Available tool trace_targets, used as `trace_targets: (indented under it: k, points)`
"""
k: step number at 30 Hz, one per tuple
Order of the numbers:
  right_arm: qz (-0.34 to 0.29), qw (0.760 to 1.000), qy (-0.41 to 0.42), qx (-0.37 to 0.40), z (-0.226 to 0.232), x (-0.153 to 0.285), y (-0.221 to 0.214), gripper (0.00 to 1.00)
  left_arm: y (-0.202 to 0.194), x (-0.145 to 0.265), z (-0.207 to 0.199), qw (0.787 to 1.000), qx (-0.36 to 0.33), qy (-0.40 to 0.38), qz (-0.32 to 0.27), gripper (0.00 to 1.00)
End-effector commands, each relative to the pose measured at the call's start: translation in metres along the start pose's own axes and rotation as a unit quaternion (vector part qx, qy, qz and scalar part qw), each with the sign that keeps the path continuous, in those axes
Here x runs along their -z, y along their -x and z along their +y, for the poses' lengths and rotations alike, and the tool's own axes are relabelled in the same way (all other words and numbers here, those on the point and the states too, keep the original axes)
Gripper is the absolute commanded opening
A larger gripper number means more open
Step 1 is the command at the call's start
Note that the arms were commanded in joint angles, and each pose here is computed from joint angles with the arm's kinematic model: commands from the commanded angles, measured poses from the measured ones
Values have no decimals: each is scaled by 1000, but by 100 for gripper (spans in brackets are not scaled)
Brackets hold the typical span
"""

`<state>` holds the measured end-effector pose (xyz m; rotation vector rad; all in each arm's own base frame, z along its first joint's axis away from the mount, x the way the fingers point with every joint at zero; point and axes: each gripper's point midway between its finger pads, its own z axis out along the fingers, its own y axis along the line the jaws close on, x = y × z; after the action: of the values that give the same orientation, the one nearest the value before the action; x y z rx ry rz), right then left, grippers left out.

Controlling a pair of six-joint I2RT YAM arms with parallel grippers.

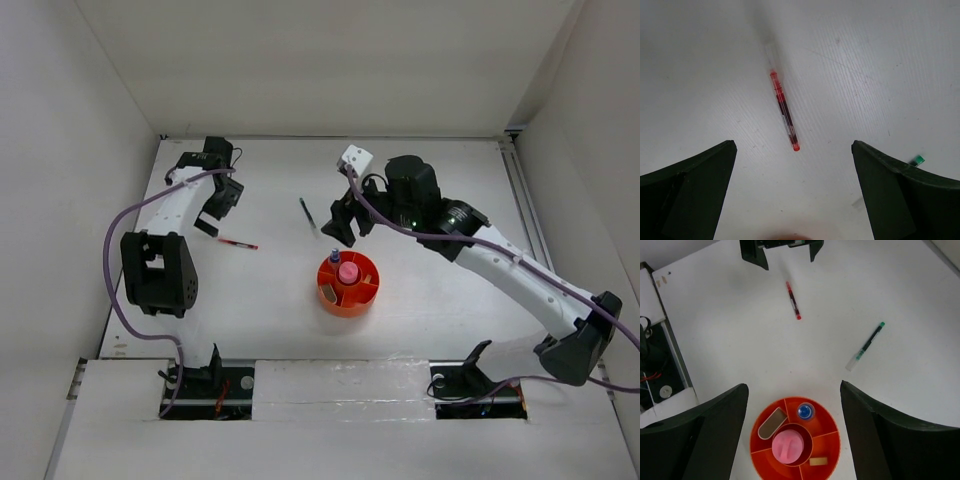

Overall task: Sort the stationery into containers
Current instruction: Pick up the pen from the center of the board.

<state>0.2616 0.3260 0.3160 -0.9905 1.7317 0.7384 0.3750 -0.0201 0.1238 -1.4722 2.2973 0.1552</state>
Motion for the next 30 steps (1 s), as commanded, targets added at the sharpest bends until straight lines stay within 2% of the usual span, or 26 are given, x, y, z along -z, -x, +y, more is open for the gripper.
trace_targets:
  k: [1,2,5,6,8,11,15,18,21,30]
  points:
    - [-53,998,15,-11,2,2,32,80,13,13,3,1000,-4,5,-23,100]
    - [-70,997,14,-6,1,4,50,80,10,8,6,1000,-11,10,-21,100]
    - [-56,998,8,12,-7,-6,58,80,1,-4,11,1000,-21,11,-2,100]
    - [-72,997,6,23,-7,-3,79,80,5,-5,10,1000,-19,7,-5,100]
    - [-53,998,12,35,-11,-16,76,80,1,-10,14,1000,-21,13,-3,100]
    - [-60,997,16,38,-12,-21,89,80,-14,-15,16,999,-28,5,26,100]
    - [-59,998,17,24,-12,-27,86,80,-39,-14,14,998,-36,-13,43,100]
    - [-62,998,7,24,-12,-16,85,80,-61,-20,7,996,-29,-24,79,100]
    - [-63,998,15,21,-6,-6,78,80,-81,-29,-1,995,-25,-17,92,100]
    - [-73,997,-2,34,1,18,73,80,-89,-45,-5,996,19,11,83,99]
